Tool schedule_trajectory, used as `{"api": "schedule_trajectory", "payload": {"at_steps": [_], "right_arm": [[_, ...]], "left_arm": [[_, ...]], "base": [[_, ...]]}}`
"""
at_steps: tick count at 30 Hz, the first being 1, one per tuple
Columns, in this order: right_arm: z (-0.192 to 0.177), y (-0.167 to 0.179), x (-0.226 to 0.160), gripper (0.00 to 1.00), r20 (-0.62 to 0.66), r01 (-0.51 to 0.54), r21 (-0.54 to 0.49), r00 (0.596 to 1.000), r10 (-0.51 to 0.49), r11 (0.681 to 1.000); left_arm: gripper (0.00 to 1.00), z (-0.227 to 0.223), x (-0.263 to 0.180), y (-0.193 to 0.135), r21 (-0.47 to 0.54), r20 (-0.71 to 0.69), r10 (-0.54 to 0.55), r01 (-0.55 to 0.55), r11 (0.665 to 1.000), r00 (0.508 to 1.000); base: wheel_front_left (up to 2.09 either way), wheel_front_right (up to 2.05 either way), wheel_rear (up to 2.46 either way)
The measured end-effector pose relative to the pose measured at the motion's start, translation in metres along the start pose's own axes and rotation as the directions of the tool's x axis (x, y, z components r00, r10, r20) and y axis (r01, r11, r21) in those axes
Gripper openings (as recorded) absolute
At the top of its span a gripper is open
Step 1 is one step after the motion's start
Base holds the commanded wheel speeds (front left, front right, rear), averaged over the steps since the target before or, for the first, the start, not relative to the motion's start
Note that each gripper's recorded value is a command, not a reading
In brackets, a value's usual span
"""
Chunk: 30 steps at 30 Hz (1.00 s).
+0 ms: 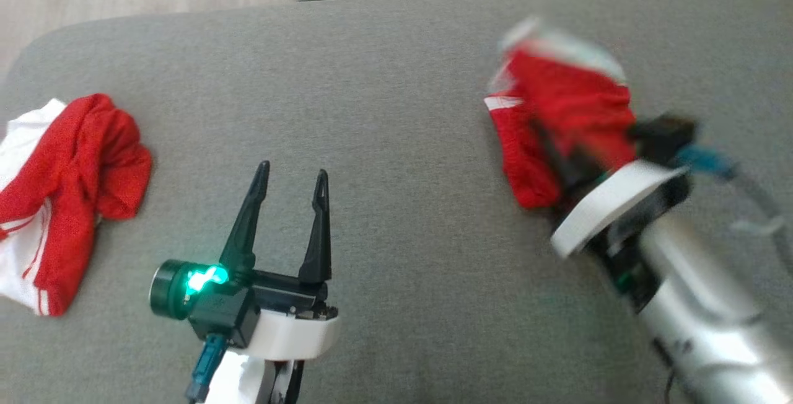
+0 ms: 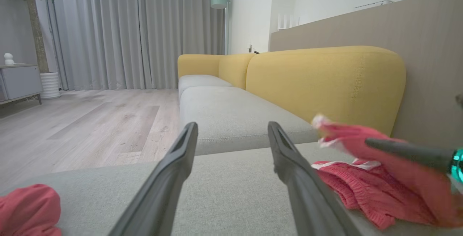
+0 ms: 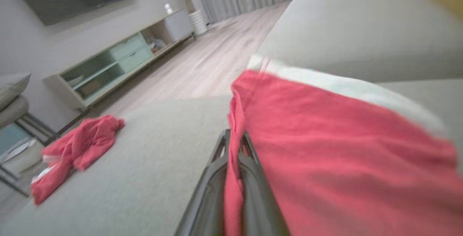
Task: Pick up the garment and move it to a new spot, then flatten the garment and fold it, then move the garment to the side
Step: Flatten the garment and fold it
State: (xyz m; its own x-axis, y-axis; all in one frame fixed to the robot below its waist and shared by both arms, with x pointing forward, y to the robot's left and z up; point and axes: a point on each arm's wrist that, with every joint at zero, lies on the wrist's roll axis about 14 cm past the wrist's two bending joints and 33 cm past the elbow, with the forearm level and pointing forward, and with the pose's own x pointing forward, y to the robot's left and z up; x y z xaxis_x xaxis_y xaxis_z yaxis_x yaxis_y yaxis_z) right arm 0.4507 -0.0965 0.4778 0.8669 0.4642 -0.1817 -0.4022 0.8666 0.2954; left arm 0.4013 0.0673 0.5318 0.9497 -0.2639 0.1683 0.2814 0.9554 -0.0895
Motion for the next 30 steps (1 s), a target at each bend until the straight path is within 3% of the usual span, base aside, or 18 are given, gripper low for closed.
{"api": "schedule_trajectory", "payload": {"at_steps": [1, 2, 5, 8, 11, 14, 22, 26, 30], "right_arm": [[-0.015, 0.011, 0.001, 0.83, -0.033, -0.020, 0.002, 0.999, 0.020, 1.000], [-0.027, 0.015, 0.000, 1.00, -0.057, -0.022, 0.002, 0.998, 0.022, 1.000], [-0.029, 0.008, -0.002, 1.00, 0.002, 0.017, 0.017, 1.000, -0.018, 1.000], [0.005, -0.010, -0.006, 1.00, 0.150, 0.072, -0.006, 0.986, -0.070, 0.997], [0.025, -0.026, -0.016, 1.00, 0.215, 0.126, -0.057, 0.970, -0.111, 0.990], [0.048, -0.055, -0.055, 1.00, 0.325, 0.257, -0.060, 0.919, -0.224, 0.965], [-0.015, -0.040, -0.122, 1.00, 0.262, 0.340, 0.056, 0.902, -0.343, 0.939], [-0.019, -0.023, -0.141, 1.00, 0.271, 0.335, -0.034, 0.910, -0.314, 0.941], [-0.026, -0.011, -0.148, 1.00, 0.268, 0.329, -0.056, 0.914, -0.303, 0.943]], "left_arm": [[1.00, 0.000, -0.001, 0.000, 0.001, -0.001, -0.003, 0.003, 1.000, 1.000], [1.00, 0.001, -0.003, 0.001, 0.003, -0.001, 0.002, -0.002, 1.000, 1.000], [1.00, 0.003, -0.007, 0.006, 0.008, 0.002, 0.021, -0.021, 1.000, 1.000], [1.00, 0.006, -0.014, 0.012, 0.000, 0.005, 0.052, -0.052, 0.999, 0.999], [1.00, 0.007, -0.021, 0.017, -0.007, 0.001, 0.079, -0.079, 0.997, 0.997], [1.00, 0.011, -0.037, 0.025, -0.026, 0.004, 0.128, -0.128, 0.991, 0.992], [1.00, 0.022, -0.073, 0.036, -0.053, 0.021, 0.198, -0.196, 0.979, 0.980], [1.00, -0.004, -0.106, 0.035, -0.027, -0.069, 0.219, -0.221, 0.975, 0.973], [1.00, -0.018, -0.116, 0.033, 0.049, -0.110, 0.206, -0.202, 0.978, 0.972]], "base": [[0.00, 0.00, 0.00], [0.00, 0.00, 0.00], [0.00, 0.00, 0.00], [0.00, 0.00, 0.00], [0.00, 0.00, 0.00], [0.00, 0.00, 0.00], [0.00, 0.00, 0.00], [0.00, 0.00, 0.00], [0.00, 0.00, 0.00]]}}
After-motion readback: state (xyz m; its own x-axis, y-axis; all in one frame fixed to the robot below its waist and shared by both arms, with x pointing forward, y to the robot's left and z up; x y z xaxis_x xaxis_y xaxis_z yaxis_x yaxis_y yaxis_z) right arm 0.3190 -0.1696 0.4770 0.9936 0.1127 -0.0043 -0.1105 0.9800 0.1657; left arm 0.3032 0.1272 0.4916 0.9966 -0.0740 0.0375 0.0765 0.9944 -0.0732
